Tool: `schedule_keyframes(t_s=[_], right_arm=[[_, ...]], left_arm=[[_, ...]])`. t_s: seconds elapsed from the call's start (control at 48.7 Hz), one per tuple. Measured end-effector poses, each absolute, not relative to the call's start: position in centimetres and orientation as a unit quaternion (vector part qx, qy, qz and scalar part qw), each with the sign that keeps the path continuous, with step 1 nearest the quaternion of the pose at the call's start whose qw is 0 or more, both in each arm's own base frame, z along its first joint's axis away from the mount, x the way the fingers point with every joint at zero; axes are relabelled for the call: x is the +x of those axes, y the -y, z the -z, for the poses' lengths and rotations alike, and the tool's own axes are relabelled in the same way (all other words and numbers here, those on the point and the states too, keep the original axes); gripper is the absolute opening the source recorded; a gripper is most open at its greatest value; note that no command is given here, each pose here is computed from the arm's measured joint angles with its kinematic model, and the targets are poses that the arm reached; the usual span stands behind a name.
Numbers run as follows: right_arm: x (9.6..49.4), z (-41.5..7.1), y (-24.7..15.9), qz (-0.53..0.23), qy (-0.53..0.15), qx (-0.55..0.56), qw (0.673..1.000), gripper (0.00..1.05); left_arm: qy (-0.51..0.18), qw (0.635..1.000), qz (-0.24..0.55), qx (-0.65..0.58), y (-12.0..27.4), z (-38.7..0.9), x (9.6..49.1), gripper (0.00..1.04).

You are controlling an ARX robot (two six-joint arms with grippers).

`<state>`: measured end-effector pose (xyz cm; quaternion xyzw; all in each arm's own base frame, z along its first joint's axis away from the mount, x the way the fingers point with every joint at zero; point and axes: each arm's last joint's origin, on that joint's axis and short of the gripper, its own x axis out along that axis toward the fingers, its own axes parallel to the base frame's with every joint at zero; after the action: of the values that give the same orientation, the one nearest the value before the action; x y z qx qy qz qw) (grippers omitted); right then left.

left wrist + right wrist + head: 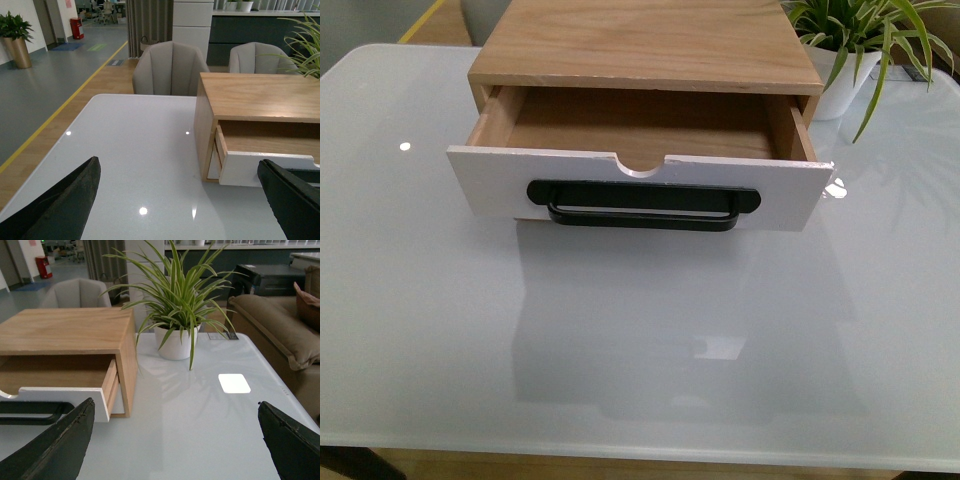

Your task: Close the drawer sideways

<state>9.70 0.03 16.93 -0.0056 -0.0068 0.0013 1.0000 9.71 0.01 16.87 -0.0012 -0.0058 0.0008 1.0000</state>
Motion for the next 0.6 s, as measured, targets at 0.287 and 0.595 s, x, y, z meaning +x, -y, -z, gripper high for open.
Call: schedule_keyframes(t_s=[0.287, 0.595], right_arm=[[9.70, -16.92, -0.03, -0.001, 0.007, -0.006, 1.000, 0.96], [9.70, -16.93, -0.03, -0.001, 0.007, -0.006, 1.000, 0.96]], left_arm=[[0.006, 1.000, -0.001, -0.001, -0.01, -16.87, 9.71, 0.96], [0.006, 1.000, -0.001, -0.001, -0.01, -16.87, 9.71, 0.96]])
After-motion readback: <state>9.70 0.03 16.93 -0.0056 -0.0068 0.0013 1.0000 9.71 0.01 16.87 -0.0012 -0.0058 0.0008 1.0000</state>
